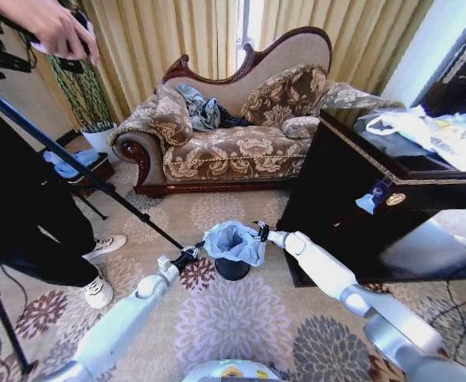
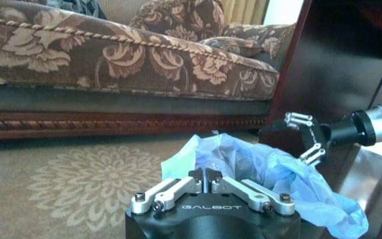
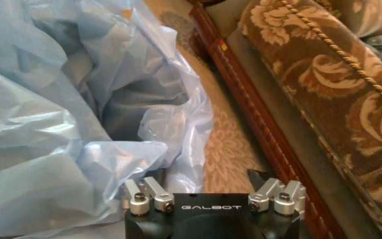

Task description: Place a garbage bag over the trash bin.

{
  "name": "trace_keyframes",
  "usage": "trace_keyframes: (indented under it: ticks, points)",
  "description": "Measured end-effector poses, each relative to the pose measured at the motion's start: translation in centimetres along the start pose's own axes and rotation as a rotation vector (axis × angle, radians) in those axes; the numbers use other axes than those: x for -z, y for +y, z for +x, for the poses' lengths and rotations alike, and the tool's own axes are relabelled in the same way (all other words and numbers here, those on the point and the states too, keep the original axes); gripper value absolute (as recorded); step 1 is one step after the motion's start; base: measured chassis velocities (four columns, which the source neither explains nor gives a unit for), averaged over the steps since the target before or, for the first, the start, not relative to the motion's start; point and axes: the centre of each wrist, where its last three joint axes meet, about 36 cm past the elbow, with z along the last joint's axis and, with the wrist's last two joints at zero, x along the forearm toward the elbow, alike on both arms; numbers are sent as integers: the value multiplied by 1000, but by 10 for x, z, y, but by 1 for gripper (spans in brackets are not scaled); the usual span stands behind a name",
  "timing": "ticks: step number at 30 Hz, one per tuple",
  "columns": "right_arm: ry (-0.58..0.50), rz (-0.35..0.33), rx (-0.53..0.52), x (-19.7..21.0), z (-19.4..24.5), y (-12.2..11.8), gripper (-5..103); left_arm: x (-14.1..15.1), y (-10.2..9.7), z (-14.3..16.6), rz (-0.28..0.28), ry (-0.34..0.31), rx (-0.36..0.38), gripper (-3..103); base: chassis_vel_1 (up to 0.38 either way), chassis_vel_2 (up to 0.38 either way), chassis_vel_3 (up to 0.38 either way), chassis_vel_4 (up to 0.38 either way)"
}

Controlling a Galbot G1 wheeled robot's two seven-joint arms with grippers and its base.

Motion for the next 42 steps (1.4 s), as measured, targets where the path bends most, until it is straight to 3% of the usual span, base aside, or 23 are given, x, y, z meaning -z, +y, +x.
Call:
trace_keyframes:
  ticks: [1,4,8,11,13,16,23,26,29,30,32,33,35,39,42]
  points:
    - [0,0,0,0,0,0,84,0,0,0,0,0,0,7,0,0,0,0]
    - [-8,-1,-35,5,1,-1,98,-1,0,2,4,0,3,7,0,0,0,0]
    - [-26,-16,-70,16,2,-6,100,0,2,4,1,1,8,7,0,0,0,0]
    - [-43,-63,-82,32,5,-11,100,1,4,6,-1,2,10,7,0,0,0,0]
    - [-55,-136,-80,51,11,-17,100,1,5,6,-1,1,11,7,0,0,0,0]
    - [-59,-170,-81,61,15,-24,100,1,5,6,-1,1,12,7,0,0,0,0]
    - [-24,-76,-99,20,35,-40,100,5,6,2,-2,-6,11,7,0,0,0,0]
    - [-11,-114,-76,7,58,-35,100,9,9,0,-1,-12,14,7,0,0,0,0]
    - [9,-232,-56,2,94,-23,101,18,10,-1,13,-28,21,6,0,0,0,0]
    - [9,-232,-56,2,94,-23,101,18,10,-1,13,-28,21,6,0,0,0,0]
    - [17,-332,-33,9,115,-15,96,27,8,0,19,-44,31,6,0,0,0,0]
    - [17,-332,-33,9,115,-15,96,27,8,0,19,-44,31,6,0,0,0,0]
    - [23,-414,-1,18,126,-4,85,33,5,-1,23,-47,39,2,0,0,0,0]
    - [39,-453,31,19,126,12,74,36,7,-4,17,-37,43,-1,0,0,0,0]
    - [57,-470,43,13,122,26,63,35,11,-11,11,-22,44,6,0,0,0,0]
